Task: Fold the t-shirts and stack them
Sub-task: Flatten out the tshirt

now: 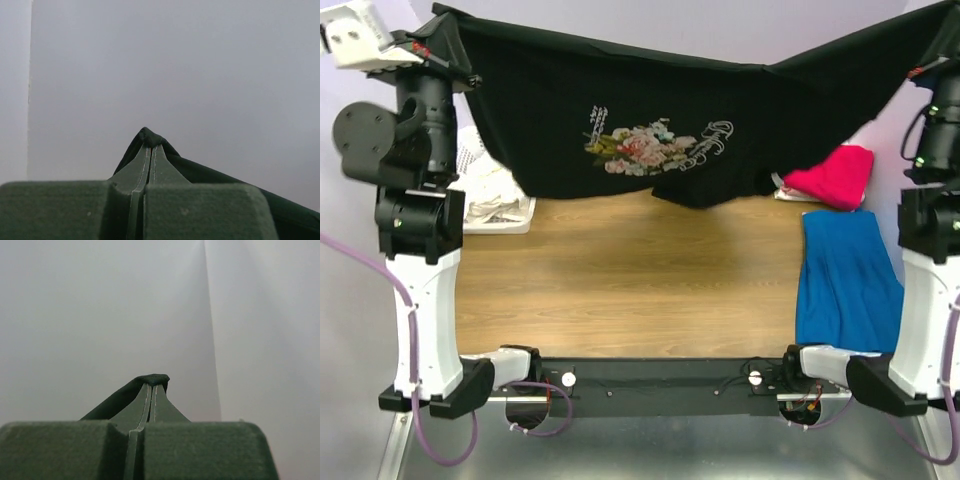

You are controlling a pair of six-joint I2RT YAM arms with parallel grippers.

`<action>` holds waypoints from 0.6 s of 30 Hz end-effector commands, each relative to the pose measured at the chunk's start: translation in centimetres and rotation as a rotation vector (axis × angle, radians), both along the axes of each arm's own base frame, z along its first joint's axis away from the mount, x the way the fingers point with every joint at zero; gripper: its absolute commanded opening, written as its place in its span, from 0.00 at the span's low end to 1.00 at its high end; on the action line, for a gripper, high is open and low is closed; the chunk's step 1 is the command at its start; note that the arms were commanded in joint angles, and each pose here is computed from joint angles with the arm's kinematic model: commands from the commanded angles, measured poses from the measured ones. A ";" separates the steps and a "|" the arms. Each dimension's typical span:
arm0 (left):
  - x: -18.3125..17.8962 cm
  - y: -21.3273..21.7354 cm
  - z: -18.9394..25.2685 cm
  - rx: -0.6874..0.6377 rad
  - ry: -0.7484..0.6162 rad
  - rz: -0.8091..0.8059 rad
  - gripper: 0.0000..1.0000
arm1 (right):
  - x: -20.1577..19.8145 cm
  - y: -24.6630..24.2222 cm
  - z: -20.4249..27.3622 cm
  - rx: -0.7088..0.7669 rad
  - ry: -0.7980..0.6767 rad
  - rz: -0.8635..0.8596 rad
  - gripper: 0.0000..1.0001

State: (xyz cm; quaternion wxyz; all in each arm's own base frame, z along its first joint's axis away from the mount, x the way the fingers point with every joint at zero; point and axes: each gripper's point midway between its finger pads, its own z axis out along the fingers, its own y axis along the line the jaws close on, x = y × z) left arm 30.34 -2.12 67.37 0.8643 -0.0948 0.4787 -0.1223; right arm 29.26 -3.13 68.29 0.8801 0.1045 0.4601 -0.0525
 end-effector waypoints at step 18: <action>3.8 0.2 -4.9 0.129 0.196 0.060 0.00 | 6.6 0.1 -0.7 -0.024 0.064 -0.020 0.01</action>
